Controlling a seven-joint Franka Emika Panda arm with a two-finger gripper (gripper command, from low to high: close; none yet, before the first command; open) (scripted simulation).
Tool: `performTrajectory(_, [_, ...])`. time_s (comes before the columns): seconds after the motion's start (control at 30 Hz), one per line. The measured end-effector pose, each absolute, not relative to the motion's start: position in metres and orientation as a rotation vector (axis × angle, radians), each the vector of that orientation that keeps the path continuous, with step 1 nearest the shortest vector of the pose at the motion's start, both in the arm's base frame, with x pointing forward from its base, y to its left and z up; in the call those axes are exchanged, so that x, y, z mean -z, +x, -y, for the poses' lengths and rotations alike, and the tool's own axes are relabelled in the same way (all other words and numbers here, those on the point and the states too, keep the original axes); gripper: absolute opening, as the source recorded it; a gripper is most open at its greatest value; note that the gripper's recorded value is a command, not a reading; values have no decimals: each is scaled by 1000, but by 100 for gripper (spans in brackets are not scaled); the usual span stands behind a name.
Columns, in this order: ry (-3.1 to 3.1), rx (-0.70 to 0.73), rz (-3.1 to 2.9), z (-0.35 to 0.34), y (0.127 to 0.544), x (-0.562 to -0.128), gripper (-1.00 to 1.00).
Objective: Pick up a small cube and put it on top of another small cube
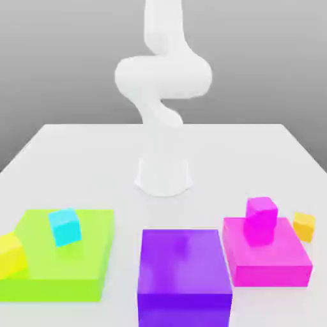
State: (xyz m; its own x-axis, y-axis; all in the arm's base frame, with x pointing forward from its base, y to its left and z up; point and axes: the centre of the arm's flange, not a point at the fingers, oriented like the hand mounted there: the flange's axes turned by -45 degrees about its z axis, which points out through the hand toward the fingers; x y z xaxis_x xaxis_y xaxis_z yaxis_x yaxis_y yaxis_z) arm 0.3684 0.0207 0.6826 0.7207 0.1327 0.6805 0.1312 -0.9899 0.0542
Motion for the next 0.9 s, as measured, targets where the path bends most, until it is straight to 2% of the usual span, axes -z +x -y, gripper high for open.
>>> performTrajectory(0.2, [2853,-971,-823,-82,407,-609,0])
performTrajectory(0.43, [2633,-766,-1478,-162,421,-519,0])
performTrajectory(0.67, [2259,-561,-2067,-238,401,-426,0])
performTrajectory(0.9, [1752,-354,-2554,-299,354,-334,0])
